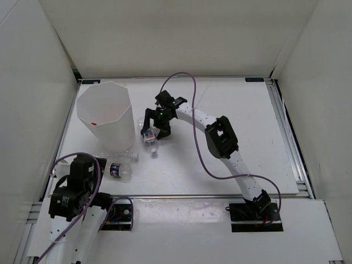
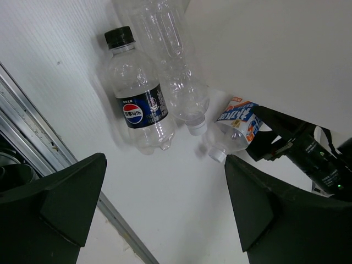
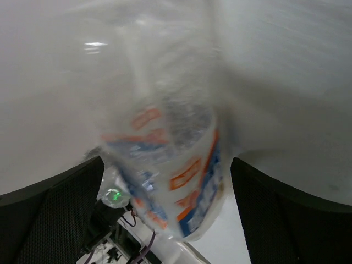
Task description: Put the plastic bottles in the bin
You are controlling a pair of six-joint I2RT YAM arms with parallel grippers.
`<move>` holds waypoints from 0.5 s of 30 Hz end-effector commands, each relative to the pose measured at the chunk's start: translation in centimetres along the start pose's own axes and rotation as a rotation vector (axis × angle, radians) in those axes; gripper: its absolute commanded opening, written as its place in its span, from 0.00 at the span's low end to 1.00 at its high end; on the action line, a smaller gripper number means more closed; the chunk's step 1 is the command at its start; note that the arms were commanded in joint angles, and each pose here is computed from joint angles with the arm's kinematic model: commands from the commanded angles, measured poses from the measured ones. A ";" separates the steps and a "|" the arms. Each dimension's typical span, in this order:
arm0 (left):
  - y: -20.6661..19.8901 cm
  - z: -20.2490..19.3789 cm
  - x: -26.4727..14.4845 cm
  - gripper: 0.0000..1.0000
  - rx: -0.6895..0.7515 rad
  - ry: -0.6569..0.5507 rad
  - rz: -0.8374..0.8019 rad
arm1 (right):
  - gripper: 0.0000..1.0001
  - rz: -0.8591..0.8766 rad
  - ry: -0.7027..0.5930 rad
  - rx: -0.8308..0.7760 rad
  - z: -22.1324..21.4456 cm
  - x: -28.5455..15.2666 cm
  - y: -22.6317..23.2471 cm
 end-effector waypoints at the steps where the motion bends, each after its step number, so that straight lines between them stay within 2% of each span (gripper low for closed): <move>1: 1.3 0.2 -0.2 1.00 0.044 -0.006 0.069 | 0.99 -0.056 0.064 0.082 -1.1 0.8 -2.0; 2: 1.3 0.2 -0.3 1.00 0.040 -0.008 0.058 | 0.95 -0.063 0.071 0.088 -1.3 0.8 -2.1; 3: 1.3 0.1 -0.4 1.00 0.039 0.003 0.056 | 0.85 -0.063 0.072 0.079 -1.3 0.8 -2.2; 5: 1.6 -0.1 -0.1 1.00 0.021 0.002 0.056 | 0.72 -0.093 0.095 0.117 -1.6 0.7 -3.6; 6: 1.6 -0.2 -0.2 1.00 -0.001 0.009 0.045 | 0.60 -0.102 0.090 0.158 -1.3 -0.3 -4.2; 7: 1.8 -0.3 0.0 1.00 -0.008 0.011 0.056 | 0.54 -0.111 0.089 0.196 -1.2 -0.8 -4.8; 8: 1.7 -0.3 -0.1 1.00 -0.024 0.009 0.045 | 0.49 -0.099 0.128 0.251 -2.1 -0.9 -5.9; 10: 2.1 -0.5 0.3 1.00 -0.076 0.008 0.047 | 0.38 -0.030 0.078 0.278 -0.9 -3.5 -5.5; 13: 2.4 -0.7 0.6 1.00 -0.202 0.004 0.027 | 0.26 0.024 -0.001 0.221 0.3 -7.5 -3.2; 15: 2.5 -0.7 0.9 1.00 -0.300 -0.006 0.017 | 0.19 0.081 -0.079 0.182 1.5 -11.7 -1.0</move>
Point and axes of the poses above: each gripper's point midway between its finger pads, its own x axis out along the fingers, its own y axis along the line the jaws close on, z = x × y, the point moved 4 cm from there along -x, back along the fingers, and after that the axes turned 3 degrees about -x, right-handed, at the moved point
